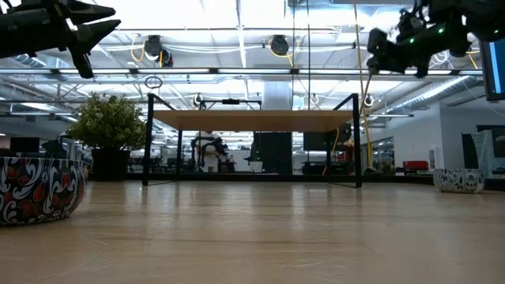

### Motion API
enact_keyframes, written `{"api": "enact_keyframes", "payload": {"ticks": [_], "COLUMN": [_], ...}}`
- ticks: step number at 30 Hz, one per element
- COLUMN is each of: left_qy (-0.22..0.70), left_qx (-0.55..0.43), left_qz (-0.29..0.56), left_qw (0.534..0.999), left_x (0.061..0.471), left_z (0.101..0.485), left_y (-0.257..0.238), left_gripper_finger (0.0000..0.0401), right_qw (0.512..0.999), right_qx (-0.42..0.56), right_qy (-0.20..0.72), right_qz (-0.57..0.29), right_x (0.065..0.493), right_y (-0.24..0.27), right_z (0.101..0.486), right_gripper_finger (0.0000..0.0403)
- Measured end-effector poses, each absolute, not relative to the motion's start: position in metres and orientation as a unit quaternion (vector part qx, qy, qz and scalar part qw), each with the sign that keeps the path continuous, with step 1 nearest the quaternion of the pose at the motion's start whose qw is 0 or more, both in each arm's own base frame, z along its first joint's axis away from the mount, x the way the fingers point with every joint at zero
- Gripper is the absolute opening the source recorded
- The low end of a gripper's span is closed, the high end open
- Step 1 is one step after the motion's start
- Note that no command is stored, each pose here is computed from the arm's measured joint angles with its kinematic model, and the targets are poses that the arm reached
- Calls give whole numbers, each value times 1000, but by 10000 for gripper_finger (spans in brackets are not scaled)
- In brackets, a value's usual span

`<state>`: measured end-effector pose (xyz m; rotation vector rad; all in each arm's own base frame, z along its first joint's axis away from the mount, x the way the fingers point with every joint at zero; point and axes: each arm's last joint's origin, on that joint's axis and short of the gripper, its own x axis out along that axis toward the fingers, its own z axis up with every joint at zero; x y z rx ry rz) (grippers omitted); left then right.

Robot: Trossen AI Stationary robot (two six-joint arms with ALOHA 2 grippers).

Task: Pick & Place candle stick holders
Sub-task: Put the top gold candle holder on the shelf

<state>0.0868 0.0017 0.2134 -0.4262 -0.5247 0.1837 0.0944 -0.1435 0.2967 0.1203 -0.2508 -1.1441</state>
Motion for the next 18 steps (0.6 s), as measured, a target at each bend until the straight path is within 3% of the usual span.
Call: {"api": "enact_keyframes", "payload": {"ticks": [6, 18], "left_qy": [-257, -291], "left_qx": [-209, -206], "left_qz": [90, 86], "left_qw": [939, 931], "left_x": [87, 83], "left_z": [213, 219], "left_y": [2, 2], "left_gripper_finger": [86, 86], "right_qw": [836, 864], "right_qx": [11, -87], "right_qy": [-130, -172], "right_qz": [-534, -466], "right_x": [94, 113], "right_y": [-138, -119], "right_z": [315, 411], "right_gripper_finger": [97, 96]}}
